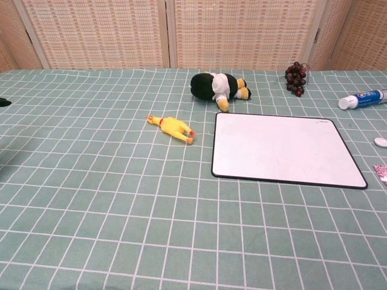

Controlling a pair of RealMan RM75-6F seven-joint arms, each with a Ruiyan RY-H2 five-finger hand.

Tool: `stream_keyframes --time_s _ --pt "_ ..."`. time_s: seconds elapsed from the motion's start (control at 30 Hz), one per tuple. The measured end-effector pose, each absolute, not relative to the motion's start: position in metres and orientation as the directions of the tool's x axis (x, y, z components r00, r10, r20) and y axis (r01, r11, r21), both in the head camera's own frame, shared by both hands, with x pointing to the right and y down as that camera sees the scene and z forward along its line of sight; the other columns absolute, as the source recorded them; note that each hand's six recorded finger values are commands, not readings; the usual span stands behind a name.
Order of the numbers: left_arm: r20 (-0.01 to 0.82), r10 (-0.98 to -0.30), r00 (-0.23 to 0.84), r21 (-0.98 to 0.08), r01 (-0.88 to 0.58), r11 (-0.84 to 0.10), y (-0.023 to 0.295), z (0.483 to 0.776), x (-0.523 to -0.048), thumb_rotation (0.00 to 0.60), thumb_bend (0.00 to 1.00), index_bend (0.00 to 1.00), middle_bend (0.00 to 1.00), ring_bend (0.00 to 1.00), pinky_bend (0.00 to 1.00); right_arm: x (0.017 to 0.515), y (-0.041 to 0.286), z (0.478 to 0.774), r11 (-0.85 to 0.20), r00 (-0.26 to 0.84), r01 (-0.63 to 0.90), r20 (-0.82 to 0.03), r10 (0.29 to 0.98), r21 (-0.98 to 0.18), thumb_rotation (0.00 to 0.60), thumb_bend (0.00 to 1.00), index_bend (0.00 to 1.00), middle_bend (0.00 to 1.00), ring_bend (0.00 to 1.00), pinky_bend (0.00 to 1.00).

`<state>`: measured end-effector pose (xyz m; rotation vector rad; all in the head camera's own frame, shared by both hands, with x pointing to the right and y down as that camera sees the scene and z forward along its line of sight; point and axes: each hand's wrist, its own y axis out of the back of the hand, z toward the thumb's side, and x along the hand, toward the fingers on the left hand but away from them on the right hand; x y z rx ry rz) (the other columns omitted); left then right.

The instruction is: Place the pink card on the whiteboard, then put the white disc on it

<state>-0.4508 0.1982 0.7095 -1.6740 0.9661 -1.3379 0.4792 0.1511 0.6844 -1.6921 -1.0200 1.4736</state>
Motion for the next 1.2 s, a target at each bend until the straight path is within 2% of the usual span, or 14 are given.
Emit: stream_keyframes --time_s 0.77,1.13,1.2 --pt "0.399 -0.898 0.186 -0.901 -0.101 -0.421 0.200 0.710 -0.446 0.600 0.19 0.00 0.00 0.00 0.00 0.470 0.153 0.677 -0.450 0.089 0.103 -0.443 0.892 -0.887 0.600 0.05 0.32 0.00 0.00 0.00" --pt "0.402 -0.895 0.191 -0.899 -0.104 -0.426 0.203 0.710 -0.444 0.600 0.19 0.00 0.00 0.00 0.00 0.462 0.168 0.685 -0.536 0.077 -0.058 -0.540 0.838 -0.842 0.600 0.05 0.34 0.00 0.00 0.00" --pt "0.402 -0.895 0.191 -0.899 -0.103 -0.426 0.203 0.710 -0.444 0.600 0.19 0.00 0.00 0.00 0.00 0.460 0.170 0.684 -0.549 0.073 -0.078 -0.554 0.829 -0.832 0.600 0.04 0.31 0.00 0.00 0.00"
